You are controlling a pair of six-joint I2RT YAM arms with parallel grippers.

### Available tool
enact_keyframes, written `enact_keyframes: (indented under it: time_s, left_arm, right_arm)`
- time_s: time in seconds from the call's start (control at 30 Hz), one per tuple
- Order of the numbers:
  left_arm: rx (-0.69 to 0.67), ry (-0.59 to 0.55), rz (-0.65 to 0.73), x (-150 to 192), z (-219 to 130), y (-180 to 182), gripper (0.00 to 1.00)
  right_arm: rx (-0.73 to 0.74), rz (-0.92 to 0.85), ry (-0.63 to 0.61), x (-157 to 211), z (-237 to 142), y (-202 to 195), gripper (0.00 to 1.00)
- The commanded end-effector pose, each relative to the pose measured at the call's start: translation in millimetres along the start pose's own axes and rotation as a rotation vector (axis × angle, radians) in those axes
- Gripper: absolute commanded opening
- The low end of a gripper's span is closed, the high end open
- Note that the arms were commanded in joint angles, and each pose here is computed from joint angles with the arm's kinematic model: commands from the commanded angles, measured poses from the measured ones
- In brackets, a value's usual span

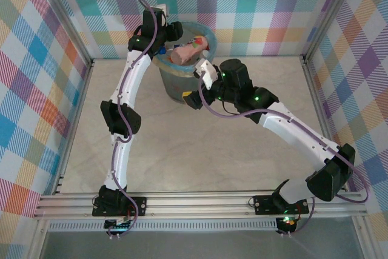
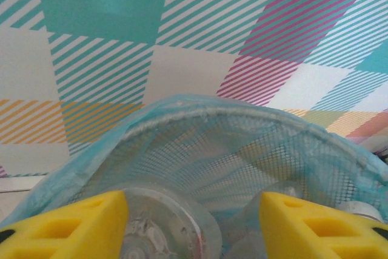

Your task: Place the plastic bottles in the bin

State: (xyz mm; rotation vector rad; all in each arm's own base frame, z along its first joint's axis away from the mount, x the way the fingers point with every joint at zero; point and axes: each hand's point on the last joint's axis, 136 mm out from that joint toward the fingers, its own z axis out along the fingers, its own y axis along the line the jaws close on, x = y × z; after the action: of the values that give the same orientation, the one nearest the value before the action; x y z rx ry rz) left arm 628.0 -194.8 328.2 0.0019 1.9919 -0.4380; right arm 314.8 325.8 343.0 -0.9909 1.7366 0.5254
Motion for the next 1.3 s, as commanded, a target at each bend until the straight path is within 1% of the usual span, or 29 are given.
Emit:
enact_keyframes:
  time_s: [0.0, 0.07, 0.17, 0.27, 0.33, 0.4, 0.47, 0.53, 0.57, 0.6, 0.63, 0.7, 0.77, 0.8, 0.87, 0.97, 1.0, 1.07, 1.13, 1.2, 1.27]
  left_arm:
    - [0.03, 0.081, -0.028, 17.8, -4.6, -10.9, 0.68]
    - [0.049, -0.001, -0.032, -14.2, -27.4, -20.6, 0.77]
    - [0.069, -0.119, -0.029, -58.5, -67.0, -33.2, 0.85]
    - [0.084, -0.214, -0.02, -93.9, -109.1, -43.4, 0.88]
    - [0.078, -0.26, -0.01, -110.5, -135.0, -46.2, 0.9]
    - [0.055, -0.282, 0.002, -119.8, -158.1, -45.3, 0.9]
    - [0.013, -0.297, 0.016, -125.7, -182.2, -40.5, 0.9]
    - [-0.045, -0.286, 0.035, -120.7, -197.1, -30.4, 0.9]
    - [-0.08, -0.302, 0.045, -121.1, -211.3, -24.5, 0.9]
    - [-0.127, -0.288, 0.052, -109.5, -210.2, -13.6, 0.91]
    - [-0.167, -0.321, 0.057, -106.9, -225.8, -4.9, 0.91]
    - [-0.241, -0.354, 0.076, -82.9, -238.2, 16.5, 0.91]
    - [-0.315, -0.422, 0.067, -61.2, -266.7, 40.4, 0.92]
    - [-0.35, -0.425, 0.061, -46.9, -275.4, 52.3, 0.92]
    - [-0.438, -0.394, 0.068, -4.7, -287.3, 80.7, 0.93]
    - [-0.559, -0.311, 0.082, 64.9, -286.6, 120.9, 0.95]
    - [-0.586, -0.289, 0.083, 84.7, -284.5, 131.9, 0.95]
    - [-0.634, -0.249, 0.077, 129.5, -275.2, 154.7, 0.96]
    - [-0.671, -0.233, 0.051, 165.9, -267.0, 174.0, 0.96]
    - [-0.692, -0.205, 0.037, 198.2, -258.6, 189.6, 0.97]
    - [-0.691, -0.165, 0.07, 224.2, -249.0, 199.7, 0.97]
  right_arm:
    - [-0.013, 0.016, -0.028, -14.7, -6.7, 0.2, 0.97]
    - [-0.01, 0.018, -0.038, -18.5, -9.5, -0.2, 0.97]
    - [-0.003, 0.021, -0.053, -24.4, -14.0, -1.3, 0.97]
    - [0.003, 0.025, -0.066, -28.8, -17.7, -2.0, 0.97]
    - [0.018, 0.032, -0.075, -32.1, -20.5, -4.7, 0.97]
    - [0.056, 0.042, -0.079, -36.3, -22.5, -11.6, 0.98]
    - [0.132, 0.056, -0.076, -40.7, -25.1, -27.1, 0.98]
    - [0.237, 0.08, -0.057, -40.0, -29.4, -53.0, 0.98]
    - [0.297, 0.098, -0.044, -36.0, -33.4, -70.1, 0.98]
    - [0.353, 0.116, -0.037, -32.6, -39.0, -85.5, 0.98]
    - [0.42, 0.149, -0.033, -26.1, -48.6, -106.0, 0.98]
    - [0.522, 0.261, -0.051, -9.7, -72.1, -143.3, 0.99]
    - [0.634, 0.371, -0.074, 21.3, -98.4, -181.4, 1.0]
    - [0.682, 0.412, -0.078, 38.5, -108.3, -195.2, 1.0]
    - [0.77, 0.463, -0.071, 83.6, -123.8, -216.3, 1.0]
    - [0.867, 0.392, -0.022, 146.6, -124.3, -224.5, 0.99]
    - [0.894, 0.381, -0.011, 161.9, -123.7, -225.2, 1.0]
    - [0.912, 0.381, 0.022, 204.0, -115.4, -220.1, 1.0]
    - [0.914, 0.407, 0.032, 235.9, -106.1, -215.6, 1.0]
    - [0.911, 0.43, 0.048, 259.0, -98.7, -211.8, 1.0]
    - [0.903, 0.444, 0.075, 278.2, -90.9, -208.8, 1.0]
